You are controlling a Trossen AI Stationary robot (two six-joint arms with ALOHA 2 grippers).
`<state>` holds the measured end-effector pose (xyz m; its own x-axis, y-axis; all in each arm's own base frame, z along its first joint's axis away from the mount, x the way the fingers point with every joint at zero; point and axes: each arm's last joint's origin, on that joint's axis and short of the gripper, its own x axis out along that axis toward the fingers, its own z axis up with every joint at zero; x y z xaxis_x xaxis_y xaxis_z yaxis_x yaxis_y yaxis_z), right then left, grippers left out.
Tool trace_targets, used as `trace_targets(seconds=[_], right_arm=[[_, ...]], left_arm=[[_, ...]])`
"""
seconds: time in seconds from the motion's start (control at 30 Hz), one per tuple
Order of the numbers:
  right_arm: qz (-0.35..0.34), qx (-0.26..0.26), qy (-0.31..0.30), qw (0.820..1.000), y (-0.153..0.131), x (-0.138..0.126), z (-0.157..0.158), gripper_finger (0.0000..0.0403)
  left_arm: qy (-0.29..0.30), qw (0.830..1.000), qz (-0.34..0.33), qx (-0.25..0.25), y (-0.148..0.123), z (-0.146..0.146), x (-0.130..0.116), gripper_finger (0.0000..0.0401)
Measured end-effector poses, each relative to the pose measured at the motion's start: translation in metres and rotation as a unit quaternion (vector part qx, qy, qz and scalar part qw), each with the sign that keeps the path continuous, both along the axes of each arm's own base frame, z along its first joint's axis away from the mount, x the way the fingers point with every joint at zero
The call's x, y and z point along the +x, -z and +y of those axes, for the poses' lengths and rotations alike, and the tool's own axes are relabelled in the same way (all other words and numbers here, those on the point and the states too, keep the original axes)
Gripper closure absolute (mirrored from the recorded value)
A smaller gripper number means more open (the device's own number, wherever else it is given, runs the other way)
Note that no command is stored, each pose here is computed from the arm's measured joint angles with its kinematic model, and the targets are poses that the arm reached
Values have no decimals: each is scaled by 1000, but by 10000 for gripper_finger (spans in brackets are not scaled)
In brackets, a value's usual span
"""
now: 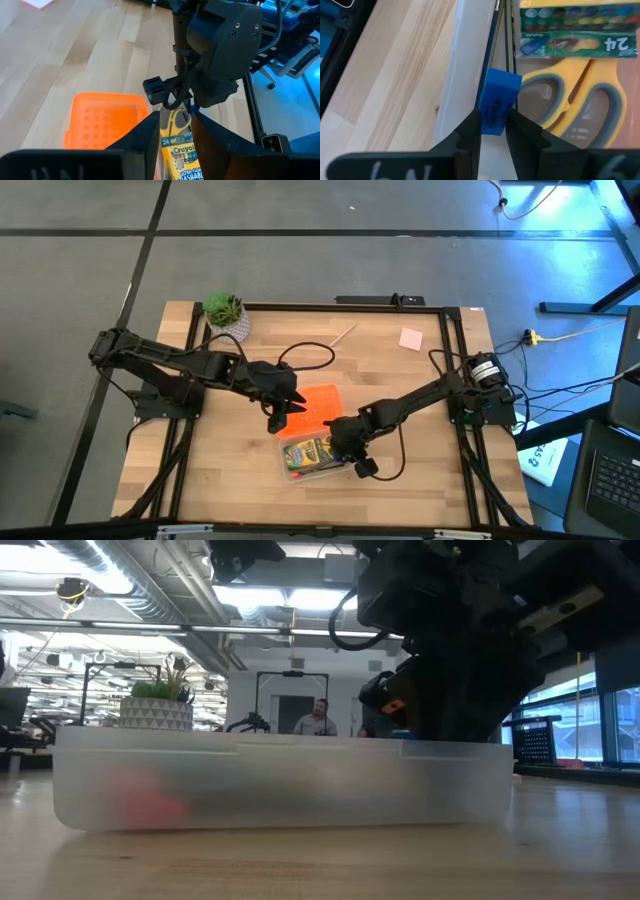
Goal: Pack school essentials
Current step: Put the blue eraser into the orange supply box, then put the pink pen into the orange supply box
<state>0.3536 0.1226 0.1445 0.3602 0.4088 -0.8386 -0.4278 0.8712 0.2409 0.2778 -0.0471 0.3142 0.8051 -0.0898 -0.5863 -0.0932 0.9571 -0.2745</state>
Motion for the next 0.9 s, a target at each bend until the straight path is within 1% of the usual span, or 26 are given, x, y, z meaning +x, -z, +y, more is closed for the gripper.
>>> trace_targets(seconds=[0.2, 0.27, 0.37, 0.53, 0.63, 0.73, 0.83, 0.9], right_arm=[[0, 0, 0, 1000, 0, 0, 0, 319], [0, 0, 0, 1000, 0, 0, 0, 313], [-1, -7, 4, 1000, 0, 0, 0, 293], [-2, -9, 5, 1000, 0, 0, 0, 248], [-4, -10, 6, 1000, -1, 0, 0, 231], [-4, -17, 1, 1000, -5, 0, -2, 225], [-12, -16, 2, 1000, -19, 5, -4, 227], [-3, -17, 10, 1000, -26, 8, -7, 230]], left_arm=[[0, 1000, 0, 0, 0, 0, 0, 296], [0, 1000, 0, 0, 0, 0, 0, 296], [0, 1000, 0, 0, 0, 0, 0, 296], [0, 1000, 0, 0, 0, 0, 0, 296], [0, 1000, 0, 0, 0, 0, 0, 296], [0, 1000, 0, 0, 0, 0, 0, 296], [0, 1000, 0, 0, 0, 0, 0, 296], [0, 1000, 0, 0, 0, 0, 0, 296]])
